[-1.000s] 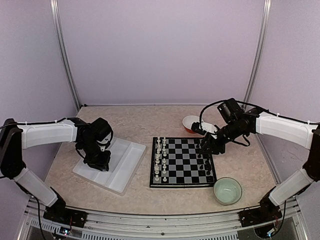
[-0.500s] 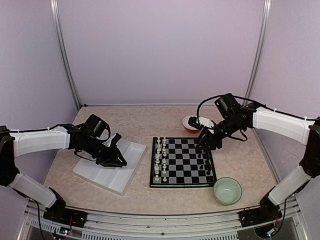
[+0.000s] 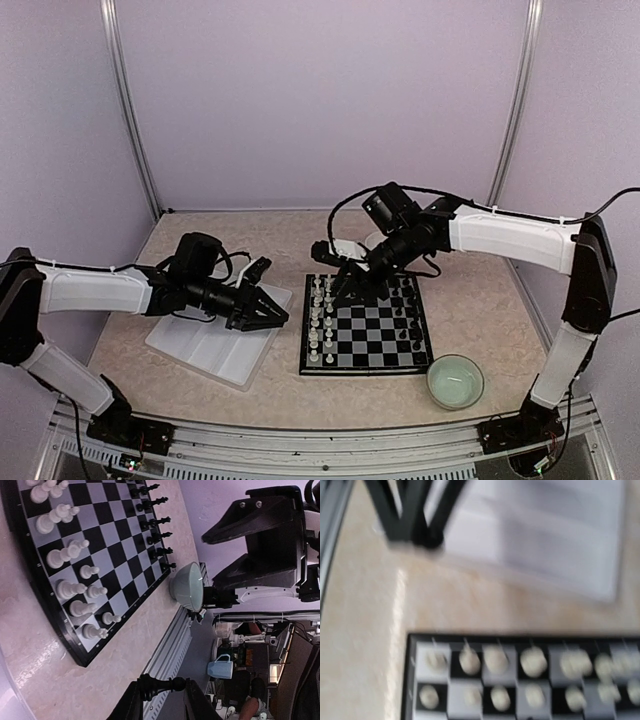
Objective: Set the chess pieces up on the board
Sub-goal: Pass from the left arm to the right, then place the pawn on the chessboard, then move the pawn to h7.
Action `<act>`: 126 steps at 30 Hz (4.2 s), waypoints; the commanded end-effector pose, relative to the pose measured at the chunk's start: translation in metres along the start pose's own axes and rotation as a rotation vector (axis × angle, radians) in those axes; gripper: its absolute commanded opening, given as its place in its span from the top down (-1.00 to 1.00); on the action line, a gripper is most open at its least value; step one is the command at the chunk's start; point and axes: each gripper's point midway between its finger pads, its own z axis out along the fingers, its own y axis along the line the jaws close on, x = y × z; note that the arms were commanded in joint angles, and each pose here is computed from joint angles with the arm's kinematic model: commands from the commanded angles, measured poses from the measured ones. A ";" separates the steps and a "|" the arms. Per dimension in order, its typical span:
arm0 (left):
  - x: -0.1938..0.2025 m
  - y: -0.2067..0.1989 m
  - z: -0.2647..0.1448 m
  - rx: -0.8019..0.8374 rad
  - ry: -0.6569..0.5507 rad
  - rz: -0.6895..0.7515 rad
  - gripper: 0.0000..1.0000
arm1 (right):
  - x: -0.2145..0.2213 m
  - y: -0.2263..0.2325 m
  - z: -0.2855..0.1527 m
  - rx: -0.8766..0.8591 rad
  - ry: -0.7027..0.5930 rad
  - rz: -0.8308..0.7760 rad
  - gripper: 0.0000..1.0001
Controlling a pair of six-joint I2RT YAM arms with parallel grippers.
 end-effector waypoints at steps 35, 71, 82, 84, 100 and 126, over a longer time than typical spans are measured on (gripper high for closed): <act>0.002 -0.050 0.020 0.267 0.057 0.030 0.38 | -0.062 0.046 0.039 -0.119 -0.103 -0.161 0.76; -0.007 -0.010 -0.027 -0.043 -0.031 0.047 0.28 | 0.161 0.021 0.046 -0.143 0.493 0.128 0.74; -0.006 -0.009 -0.025 -0.039 -0.018 0.049 0.28 | 0.163 0.020 0.043 -0.124 0.498 0.135 0.35; -0.006 -0.008 -0.025 -0.038 -0.015 0.048 0.28 | 0.162 0.021 0.041 -0.127 0.498 0.140 0.34; -0.005 -0.005 -0.023 -0.042 -0.008 0.038 0.28 | 0.150 0.022 0.028 -0.100 0.481 0.131 0.80; -0.005 -0.004 -0.019 -0.048 -0.001 0.039 0.28 | 0.187 0.052 -0.004 -0.024 0.536 0.080 0.85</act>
